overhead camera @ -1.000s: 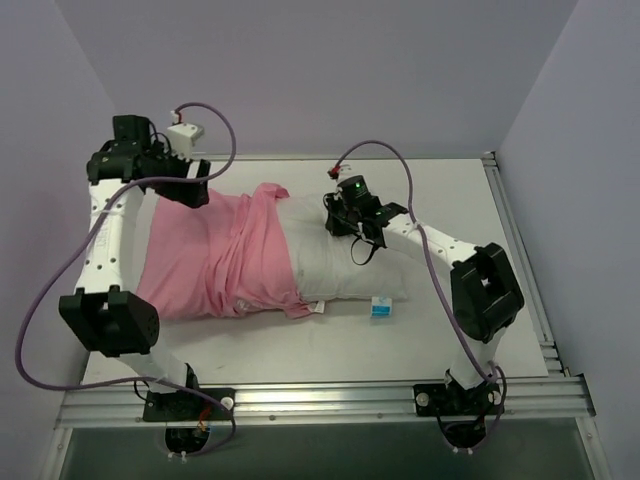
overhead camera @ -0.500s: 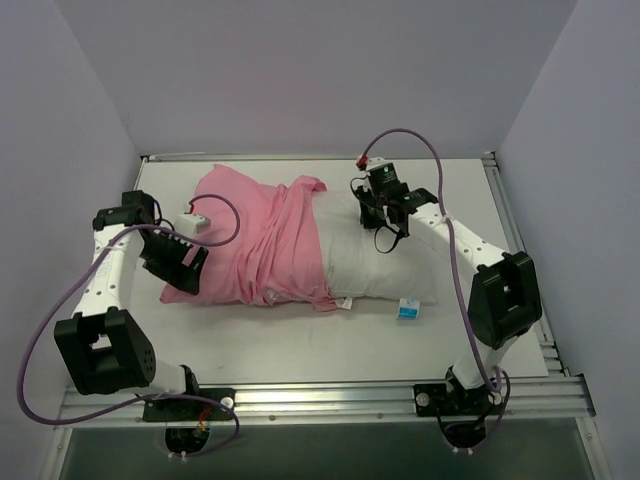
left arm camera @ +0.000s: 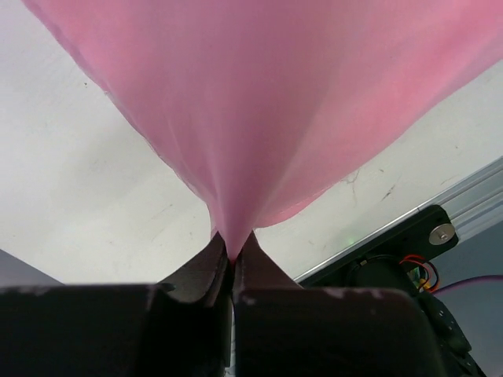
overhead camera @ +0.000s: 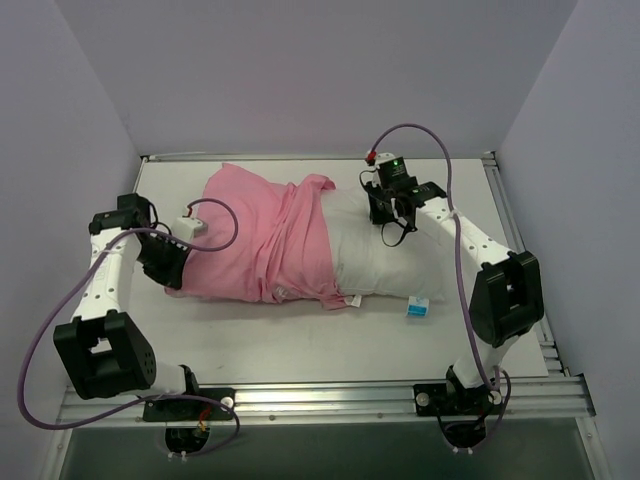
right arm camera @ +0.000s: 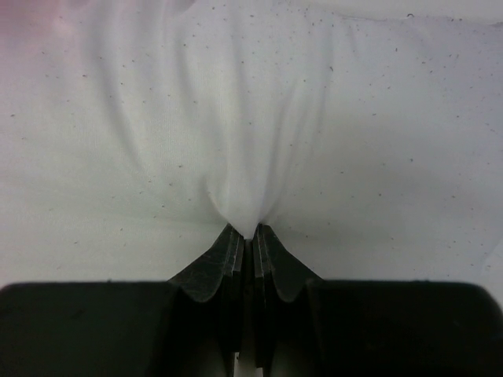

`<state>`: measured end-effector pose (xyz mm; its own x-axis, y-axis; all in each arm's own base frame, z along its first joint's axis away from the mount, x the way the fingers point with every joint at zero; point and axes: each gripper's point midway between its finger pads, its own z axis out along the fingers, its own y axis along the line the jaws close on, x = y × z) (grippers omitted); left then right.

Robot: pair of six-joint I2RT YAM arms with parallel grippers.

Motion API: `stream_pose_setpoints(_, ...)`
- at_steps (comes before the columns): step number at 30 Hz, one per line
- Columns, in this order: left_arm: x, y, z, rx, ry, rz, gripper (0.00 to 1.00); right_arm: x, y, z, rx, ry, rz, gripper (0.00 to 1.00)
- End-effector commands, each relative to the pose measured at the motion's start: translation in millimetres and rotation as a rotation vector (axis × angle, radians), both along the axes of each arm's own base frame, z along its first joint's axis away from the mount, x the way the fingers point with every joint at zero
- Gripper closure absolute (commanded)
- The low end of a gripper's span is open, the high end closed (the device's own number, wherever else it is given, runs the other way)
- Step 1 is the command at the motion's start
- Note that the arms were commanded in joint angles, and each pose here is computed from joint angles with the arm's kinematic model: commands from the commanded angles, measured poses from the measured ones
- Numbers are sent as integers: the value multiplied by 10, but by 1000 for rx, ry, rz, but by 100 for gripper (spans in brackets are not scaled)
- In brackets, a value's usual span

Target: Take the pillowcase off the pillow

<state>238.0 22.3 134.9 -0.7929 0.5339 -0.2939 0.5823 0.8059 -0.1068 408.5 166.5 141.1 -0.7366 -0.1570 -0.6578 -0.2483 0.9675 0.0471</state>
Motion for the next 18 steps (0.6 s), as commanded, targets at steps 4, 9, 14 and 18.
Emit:
stream_pose_setpoints(4, 238, 50, 271, 10, -176, 90, 98, -37, -187, -15, -80, 46, -19, 100)
stream_pose_setpoints(9, 349, -52, 754, -42, -364, 124, 98, 144, -393, 720, -191, -89, -121, 39)
stream_pose_setpoints(14, 365, -293, 1193, -160, -506, 128, 98, -9, -12, 1249, -261, -218, -96, 33)
stream_pose_setpoints(18, 460, -378, 1625, -220, -626, 172, 98, -149, 321, 1009, -192, -178, -41, 83)
